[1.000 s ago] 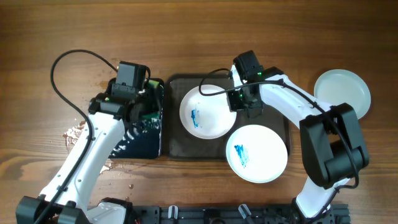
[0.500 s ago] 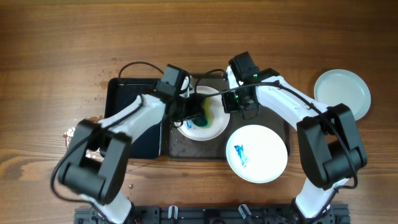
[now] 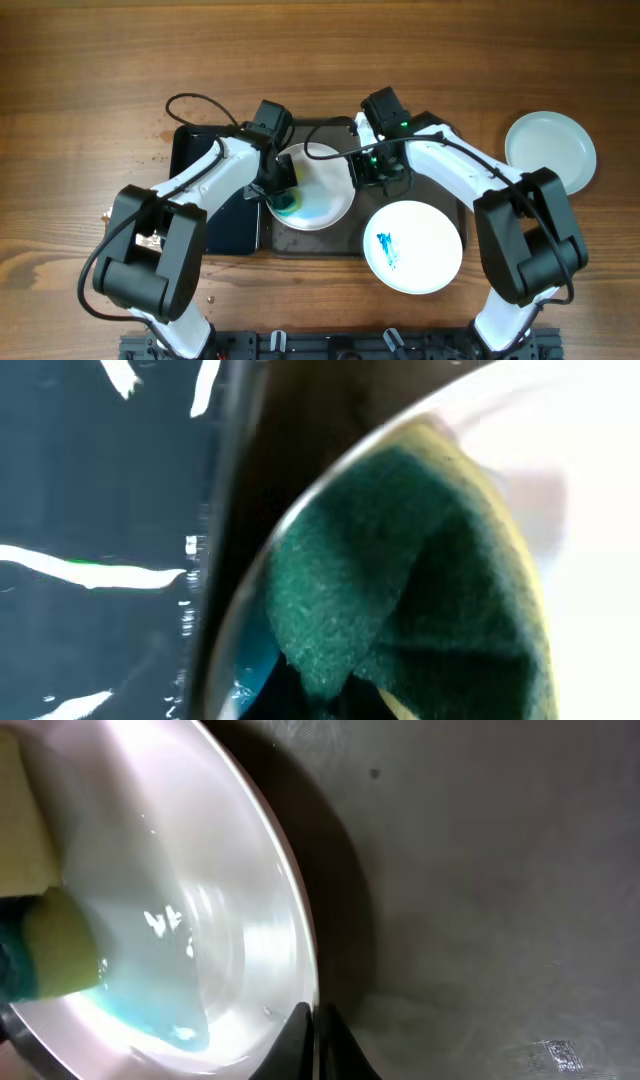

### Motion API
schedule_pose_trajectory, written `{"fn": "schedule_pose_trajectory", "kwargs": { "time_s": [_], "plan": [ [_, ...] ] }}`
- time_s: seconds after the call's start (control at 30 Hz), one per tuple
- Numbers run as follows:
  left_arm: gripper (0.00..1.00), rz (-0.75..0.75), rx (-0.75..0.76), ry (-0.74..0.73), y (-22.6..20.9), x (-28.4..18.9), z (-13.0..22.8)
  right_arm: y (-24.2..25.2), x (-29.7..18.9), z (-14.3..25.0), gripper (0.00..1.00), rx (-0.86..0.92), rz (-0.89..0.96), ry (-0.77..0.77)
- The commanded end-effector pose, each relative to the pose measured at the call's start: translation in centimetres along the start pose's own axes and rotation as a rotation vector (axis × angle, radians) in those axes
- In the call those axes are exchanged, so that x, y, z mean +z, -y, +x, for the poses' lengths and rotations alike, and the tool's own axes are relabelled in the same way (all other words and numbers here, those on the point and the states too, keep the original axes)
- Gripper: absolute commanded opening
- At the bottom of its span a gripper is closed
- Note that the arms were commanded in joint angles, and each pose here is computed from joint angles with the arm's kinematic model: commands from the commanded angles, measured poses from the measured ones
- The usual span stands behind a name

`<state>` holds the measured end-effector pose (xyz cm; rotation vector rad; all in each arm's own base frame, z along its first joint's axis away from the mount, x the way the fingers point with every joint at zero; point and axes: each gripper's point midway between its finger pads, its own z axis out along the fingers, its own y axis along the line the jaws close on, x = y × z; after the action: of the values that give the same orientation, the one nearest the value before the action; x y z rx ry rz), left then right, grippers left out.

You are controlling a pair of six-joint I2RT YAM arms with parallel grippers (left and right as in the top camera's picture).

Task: Clean dirty plates on tray and stack at the side
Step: 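Scrub the blue paint on the held plate with the left sponge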

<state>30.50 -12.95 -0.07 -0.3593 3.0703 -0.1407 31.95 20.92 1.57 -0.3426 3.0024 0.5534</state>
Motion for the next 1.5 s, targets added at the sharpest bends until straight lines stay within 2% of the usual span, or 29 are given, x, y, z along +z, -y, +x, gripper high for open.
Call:
{"fn": "schedule_pose_trajectory", "kwargs": {
  "time_s": [0.0,0.1,0.2,0.33,0.43,0.5,0.57,0.63,0.83,1.07,1.1,1.13,1.2,1.33,1.47],
  "plan": [
    [0.04,-0.199,0.074,-0.073,-5.2,3.2,2.0,2.1,-0.6,-0.4,0.04,0.026,0.089,0.02],
    [0.04,0.186,0.207,-0.18,2.6,3.2,4.4,2.1,-0.6,-0.3,0.04,0.027,0.088,0.019],
    [0.04,0.508,0.273,-0.279,9.7,1.1,7.5,2.2,-0.6,-0.1,0.04,0.029,0.09,0.01],
    [0.04,0.621,0.261,-0.265,12.1,0.1,7.0,2.2,-0.6,-0.1,0.04,0.03,0.091,0.009],
    [0.04,0.699,0.204,-0.173,13.7,-0.7,4.1,2.2,-0.6,-0.1,0.05,0.03,0.091,0.008],
    [0.04,0.698,0.156,-0.067,14.0,-0.8,1.2,2.2,-0.6,0.1,0.04,0.033,0.092,0.001],
    [0.04,0.598,0.078,0.044,11.9,0.2,-1.8,2.2,-0.6,0.3,0.04,0.04,0.094,-0.008],
    [0.04,0.473,-0.004,0.059,8.4,1.4,-3.0,2.3,-0.6,0.4,0.04,0.044,0.095,-0.009],
    [0.04,0.084,0.042,-0.072,0.3,3.6,1.2,2.3,-0.6,0.4,0.04,0.042,0.095,-0.009],
    [0.04,-0.157,0.083,-0.161,-4.6,3.1,3.9,2.3,-0.6,0.4,0.04,0.043,0.096,-0.012],
    [0.04,-0.136,0.107,-0.183,-4.2,3.1,4.4,2.3,-0.6,0.4,0.05,0.043,0.096,-0.012],
    [0.04,-0.038,0.177,-0.229,-2.4,3.1,5.4,2.3,-0.6,0.4,0.05,0.043,0.096,-0.011],
    [0.04,0.22,0.286,-0.298,2.7,2.5,7.3,2.3,-0.6,0.4,0.04,0.043,0.096,-0.011],
    [0.04,0.633,0.387,-0.34,11.4,-0.3,9.7,2.3,-0.6,0.4,0.04,0.044,0.096,-0.012],
    [0.04,0.713,0.37,-0.293,14.3,-0.9,9.0,2.3,-0.6,0.5,0.05,0.044,0.096,-0.013]
  ]
}}
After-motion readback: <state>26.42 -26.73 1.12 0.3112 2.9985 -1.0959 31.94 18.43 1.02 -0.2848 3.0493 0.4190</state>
